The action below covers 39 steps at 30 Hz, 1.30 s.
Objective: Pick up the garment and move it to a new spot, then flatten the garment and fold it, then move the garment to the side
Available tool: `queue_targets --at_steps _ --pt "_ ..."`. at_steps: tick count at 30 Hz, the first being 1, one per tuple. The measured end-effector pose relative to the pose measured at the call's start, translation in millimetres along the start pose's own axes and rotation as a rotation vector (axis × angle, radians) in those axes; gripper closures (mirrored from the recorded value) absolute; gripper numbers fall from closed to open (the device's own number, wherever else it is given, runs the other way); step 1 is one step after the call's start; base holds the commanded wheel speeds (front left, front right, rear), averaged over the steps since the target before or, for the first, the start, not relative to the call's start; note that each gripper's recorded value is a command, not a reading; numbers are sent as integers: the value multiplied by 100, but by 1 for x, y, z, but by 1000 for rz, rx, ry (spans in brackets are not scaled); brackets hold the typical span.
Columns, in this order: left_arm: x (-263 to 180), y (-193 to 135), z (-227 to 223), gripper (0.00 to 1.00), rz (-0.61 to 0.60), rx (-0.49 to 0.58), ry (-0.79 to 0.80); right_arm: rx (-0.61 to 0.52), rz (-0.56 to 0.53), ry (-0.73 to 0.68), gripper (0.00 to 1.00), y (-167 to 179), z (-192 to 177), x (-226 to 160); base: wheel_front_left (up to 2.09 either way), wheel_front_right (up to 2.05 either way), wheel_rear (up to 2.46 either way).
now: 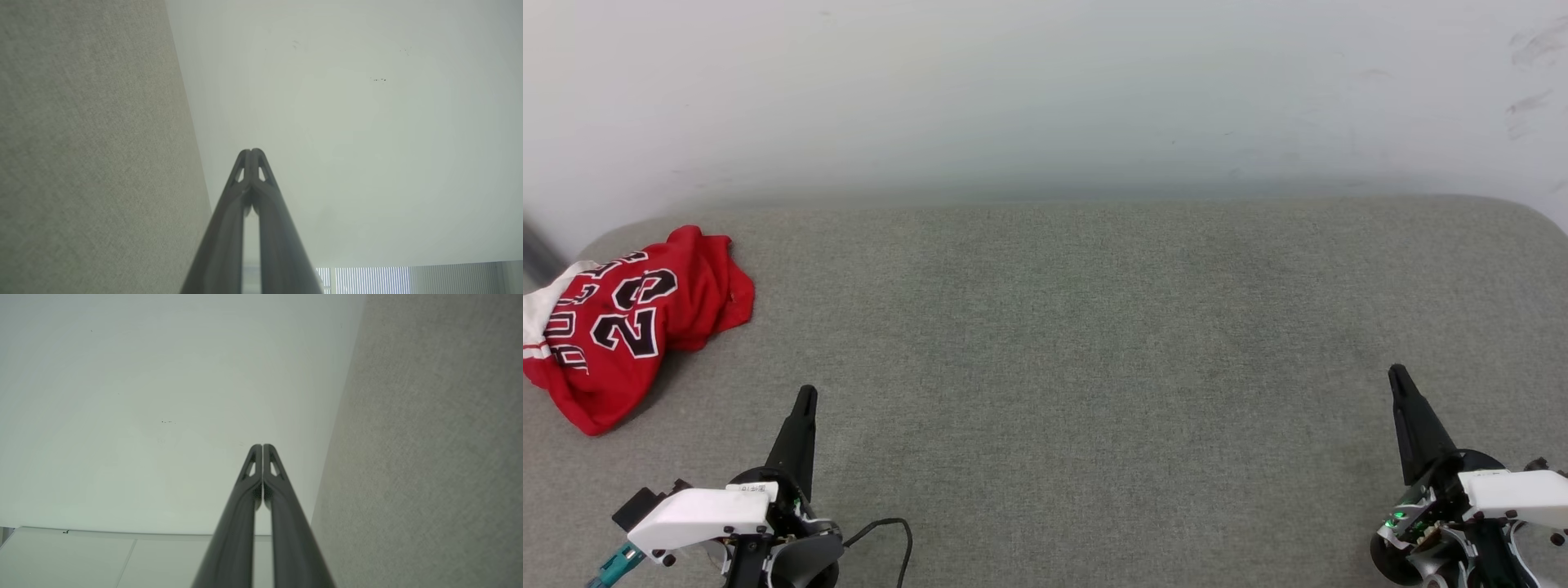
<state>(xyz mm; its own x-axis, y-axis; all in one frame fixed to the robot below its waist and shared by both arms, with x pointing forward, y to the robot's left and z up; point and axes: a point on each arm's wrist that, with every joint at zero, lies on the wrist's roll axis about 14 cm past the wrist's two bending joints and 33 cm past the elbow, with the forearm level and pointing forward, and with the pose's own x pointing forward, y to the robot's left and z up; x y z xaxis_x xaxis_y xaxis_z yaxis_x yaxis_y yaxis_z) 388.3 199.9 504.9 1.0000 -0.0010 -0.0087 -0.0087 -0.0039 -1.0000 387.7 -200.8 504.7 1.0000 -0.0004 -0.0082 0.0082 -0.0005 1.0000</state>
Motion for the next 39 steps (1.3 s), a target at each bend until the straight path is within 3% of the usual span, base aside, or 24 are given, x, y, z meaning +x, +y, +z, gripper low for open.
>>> queue_targets --at_steps 36,37,39 --pt "0 0 0 100 0 0 0 0 0 0 100 0 0 0 0 0 0" --pt "0 0 0 0 0 0 0 0 0 0 0 0 0 0 0 0 0" --pt "-3 9 -1 0 28 -3 0 2 -27 -1 0 -9 0 -4 0 0 0"
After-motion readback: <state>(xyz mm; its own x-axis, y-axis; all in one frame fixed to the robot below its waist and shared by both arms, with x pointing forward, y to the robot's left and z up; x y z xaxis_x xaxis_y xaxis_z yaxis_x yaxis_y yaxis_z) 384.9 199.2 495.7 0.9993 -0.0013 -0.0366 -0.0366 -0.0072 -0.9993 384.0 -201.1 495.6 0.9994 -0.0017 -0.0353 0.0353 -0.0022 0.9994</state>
